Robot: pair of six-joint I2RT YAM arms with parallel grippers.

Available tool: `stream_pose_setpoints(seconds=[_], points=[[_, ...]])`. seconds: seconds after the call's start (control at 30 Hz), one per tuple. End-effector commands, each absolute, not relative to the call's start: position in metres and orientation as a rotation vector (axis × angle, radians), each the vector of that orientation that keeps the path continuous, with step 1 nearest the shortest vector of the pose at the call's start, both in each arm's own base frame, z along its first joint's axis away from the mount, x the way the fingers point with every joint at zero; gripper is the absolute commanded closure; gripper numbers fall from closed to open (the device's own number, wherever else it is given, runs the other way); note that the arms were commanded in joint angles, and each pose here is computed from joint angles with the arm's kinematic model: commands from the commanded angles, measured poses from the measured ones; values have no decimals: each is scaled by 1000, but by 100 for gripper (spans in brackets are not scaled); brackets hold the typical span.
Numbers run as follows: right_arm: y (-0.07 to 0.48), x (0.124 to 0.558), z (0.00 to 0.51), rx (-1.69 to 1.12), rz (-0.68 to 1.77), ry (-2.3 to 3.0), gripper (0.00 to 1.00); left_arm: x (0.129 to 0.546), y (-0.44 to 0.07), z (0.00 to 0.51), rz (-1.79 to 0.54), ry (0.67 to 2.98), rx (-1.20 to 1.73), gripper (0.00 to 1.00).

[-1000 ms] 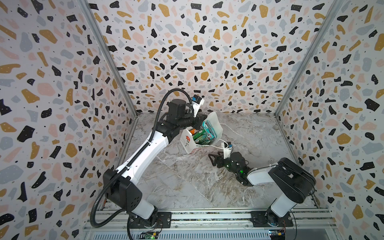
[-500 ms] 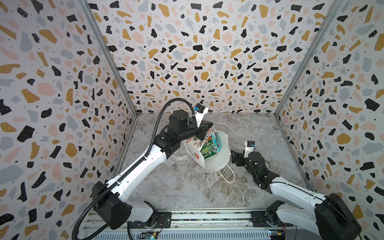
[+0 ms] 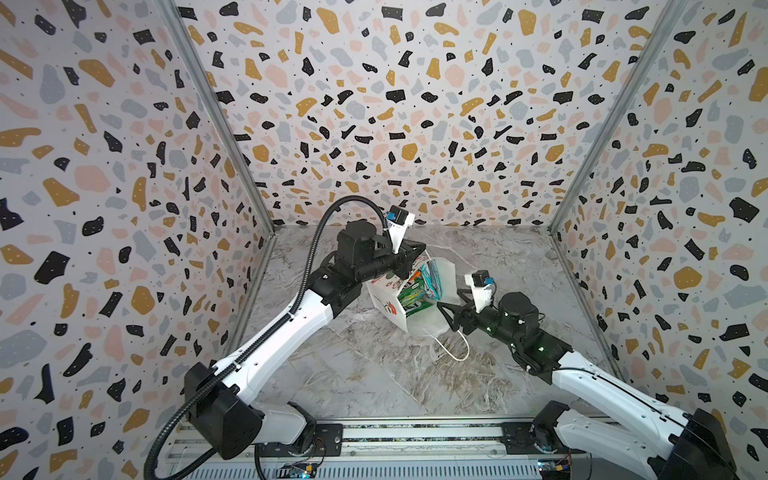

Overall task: Take the snacks out of the paper bag
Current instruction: 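Hold the bag with the left gripper while the right gripper reaches into its mouth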

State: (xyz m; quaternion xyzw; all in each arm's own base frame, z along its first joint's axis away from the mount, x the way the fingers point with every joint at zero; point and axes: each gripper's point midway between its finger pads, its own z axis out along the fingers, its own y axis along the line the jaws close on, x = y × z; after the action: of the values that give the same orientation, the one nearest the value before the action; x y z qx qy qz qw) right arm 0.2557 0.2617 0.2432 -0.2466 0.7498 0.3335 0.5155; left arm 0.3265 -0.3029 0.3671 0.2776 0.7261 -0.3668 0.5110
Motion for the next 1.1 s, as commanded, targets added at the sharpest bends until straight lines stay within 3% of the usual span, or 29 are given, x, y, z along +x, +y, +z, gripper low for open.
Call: stream_pose_setpoints(seconds=[0.0,0.47,0.83,1.07], points=[[292,242,243,-742,852,1797,20,321,-302,383,-906,1682,652,100],[300,285,184,-764,500,2028,37,312,-293,384,-882,1672,654,100],[286,320,166,-724,217,2079,43,309,-294,377,-892,1685,671,100],[282,339,162,-657,108,2099,61,306,-294,379,-901,1677,678,100]])
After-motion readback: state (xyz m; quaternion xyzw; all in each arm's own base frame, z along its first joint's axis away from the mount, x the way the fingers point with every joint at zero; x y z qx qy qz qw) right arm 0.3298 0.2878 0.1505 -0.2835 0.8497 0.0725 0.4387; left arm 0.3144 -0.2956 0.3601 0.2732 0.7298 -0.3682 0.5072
